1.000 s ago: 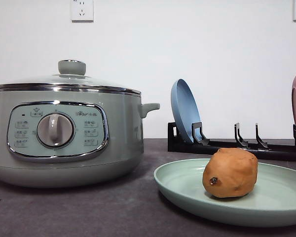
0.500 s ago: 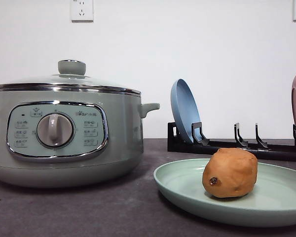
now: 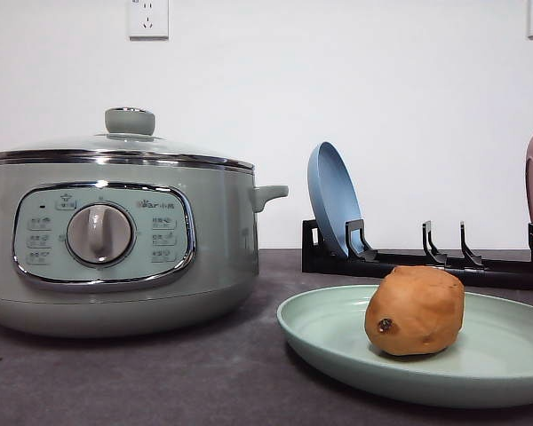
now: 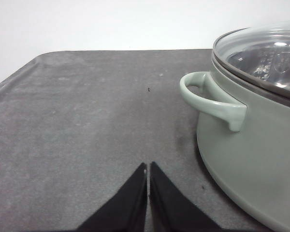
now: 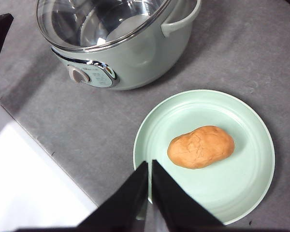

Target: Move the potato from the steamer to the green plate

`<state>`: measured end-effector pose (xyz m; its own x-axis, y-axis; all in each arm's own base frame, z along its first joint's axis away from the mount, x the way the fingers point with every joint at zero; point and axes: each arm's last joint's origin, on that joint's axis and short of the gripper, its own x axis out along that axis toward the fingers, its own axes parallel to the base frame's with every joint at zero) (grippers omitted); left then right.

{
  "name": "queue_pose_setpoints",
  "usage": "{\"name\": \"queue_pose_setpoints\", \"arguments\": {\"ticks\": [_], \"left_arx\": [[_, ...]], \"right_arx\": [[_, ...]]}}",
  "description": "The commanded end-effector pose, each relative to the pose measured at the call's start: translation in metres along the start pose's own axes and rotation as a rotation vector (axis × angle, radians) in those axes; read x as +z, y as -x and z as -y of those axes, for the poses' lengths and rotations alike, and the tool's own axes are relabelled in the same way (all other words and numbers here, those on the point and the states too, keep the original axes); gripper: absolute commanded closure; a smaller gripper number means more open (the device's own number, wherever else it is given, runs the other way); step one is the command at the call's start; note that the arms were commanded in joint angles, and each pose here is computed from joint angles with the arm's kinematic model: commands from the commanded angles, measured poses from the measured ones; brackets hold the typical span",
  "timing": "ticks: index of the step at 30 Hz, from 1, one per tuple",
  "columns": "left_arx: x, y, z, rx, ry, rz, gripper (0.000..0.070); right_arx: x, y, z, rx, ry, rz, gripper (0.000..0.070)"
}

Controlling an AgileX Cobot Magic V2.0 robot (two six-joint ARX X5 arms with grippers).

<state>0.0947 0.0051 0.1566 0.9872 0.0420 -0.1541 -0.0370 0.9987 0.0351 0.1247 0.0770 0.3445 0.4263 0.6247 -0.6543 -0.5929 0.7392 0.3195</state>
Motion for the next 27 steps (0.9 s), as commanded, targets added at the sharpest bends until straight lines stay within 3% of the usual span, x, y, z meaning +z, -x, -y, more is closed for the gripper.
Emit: {"name": "queue_pose_setpoints", "arguments": {"ticks": [1,18,22,27], "left_arx": [[-0.007,-0.002,0.000,0.001,0.006,-0.025,0.0700],[-0.007,-0.002,0.000,0.001,0.006,-0.025,0.0700],[-0.007,-0.002,0.000,0.001,0.006,-0.025,0.0700],[-0.007,-0.002,0.000,0.001,0.006,-0.025,0.0700]], "right_arx": [[0.004,0.003,-0.002,0.005,0.015,0.017,0.0700],[0.004,0.004,-0.002,0.001,0.040,0.021,0.0700],[0.005,0.018,0.002,-0.064,0.108,0.138,0.0700],[0.000,0.043,0.013,-0.188,0.132,0.426,0.0700]]}}
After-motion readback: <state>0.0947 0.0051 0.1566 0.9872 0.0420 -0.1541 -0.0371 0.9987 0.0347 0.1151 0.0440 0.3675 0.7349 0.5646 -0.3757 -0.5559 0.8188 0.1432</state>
